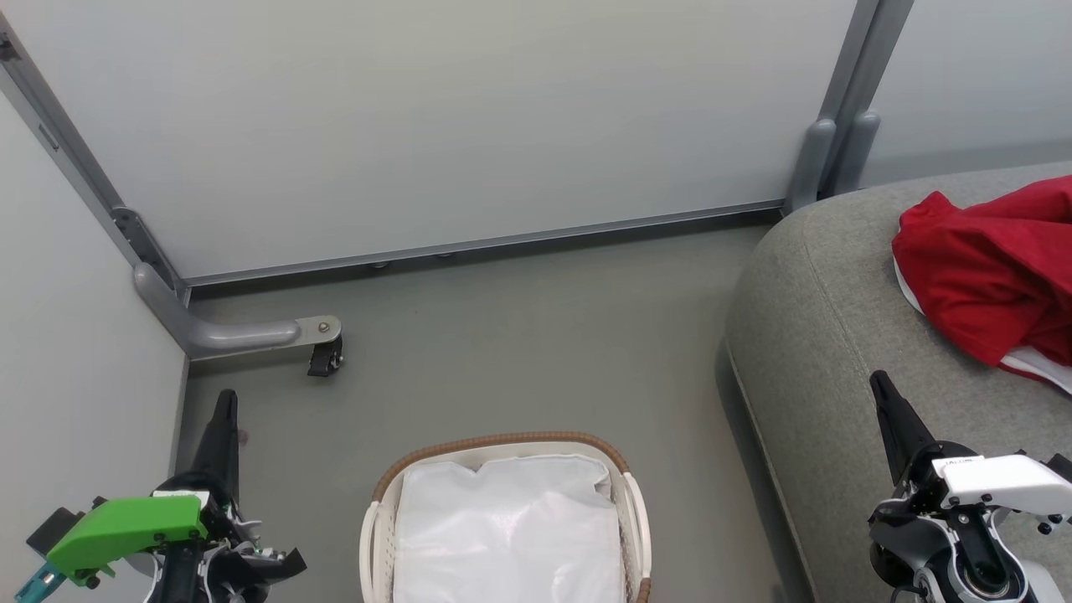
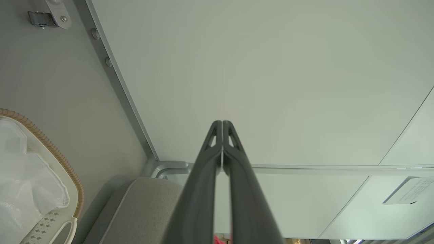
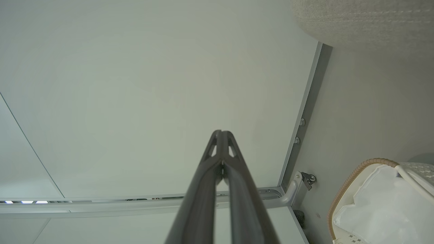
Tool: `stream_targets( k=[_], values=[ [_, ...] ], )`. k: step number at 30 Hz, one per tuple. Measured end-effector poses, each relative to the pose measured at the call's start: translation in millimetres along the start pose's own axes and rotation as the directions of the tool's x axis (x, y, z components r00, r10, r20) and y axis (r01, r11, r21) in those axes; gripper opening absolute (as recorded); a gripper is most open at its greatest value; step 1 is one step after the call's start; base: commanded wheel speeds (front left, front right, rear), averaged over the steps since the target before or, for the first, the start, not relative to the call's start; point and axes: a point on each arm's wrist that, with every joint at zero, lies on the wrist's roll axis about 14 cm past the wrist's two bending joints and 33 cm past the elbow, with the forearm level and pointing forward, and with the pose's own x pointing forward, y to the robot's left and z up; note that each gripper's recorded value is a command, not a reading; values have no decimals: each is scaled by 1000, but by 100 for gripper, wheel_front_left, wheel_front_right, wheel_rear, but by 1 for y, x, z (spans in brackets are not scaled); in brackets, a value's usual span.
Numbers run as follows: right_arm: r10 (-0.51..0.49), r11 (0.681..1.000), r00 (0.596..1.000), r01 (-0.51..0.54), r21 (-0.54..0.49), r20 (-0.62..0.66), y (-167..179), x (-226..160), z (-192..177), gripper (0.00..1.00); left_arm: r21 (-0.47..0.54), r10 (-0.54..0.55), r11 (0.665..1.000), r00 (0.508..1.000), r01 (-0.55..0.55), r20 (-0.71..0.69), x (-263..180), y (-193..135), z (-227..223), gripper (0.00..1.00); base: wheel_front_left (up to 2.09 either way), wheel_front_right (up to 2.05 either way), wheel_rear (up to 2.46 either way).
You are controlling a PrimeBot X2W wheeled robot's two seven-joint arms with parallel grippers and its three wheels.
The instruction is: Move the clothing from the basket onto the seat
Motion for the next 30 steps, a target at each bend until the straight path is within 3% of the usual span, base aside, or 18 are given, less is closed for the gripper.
stream_targets(
  k=[30],
  values=[
    [0,1000,1000,0,0,0,0,0,0,0,0,0,1000,1000,0,0,0,0,0,0,0,0,0]
  ],
)
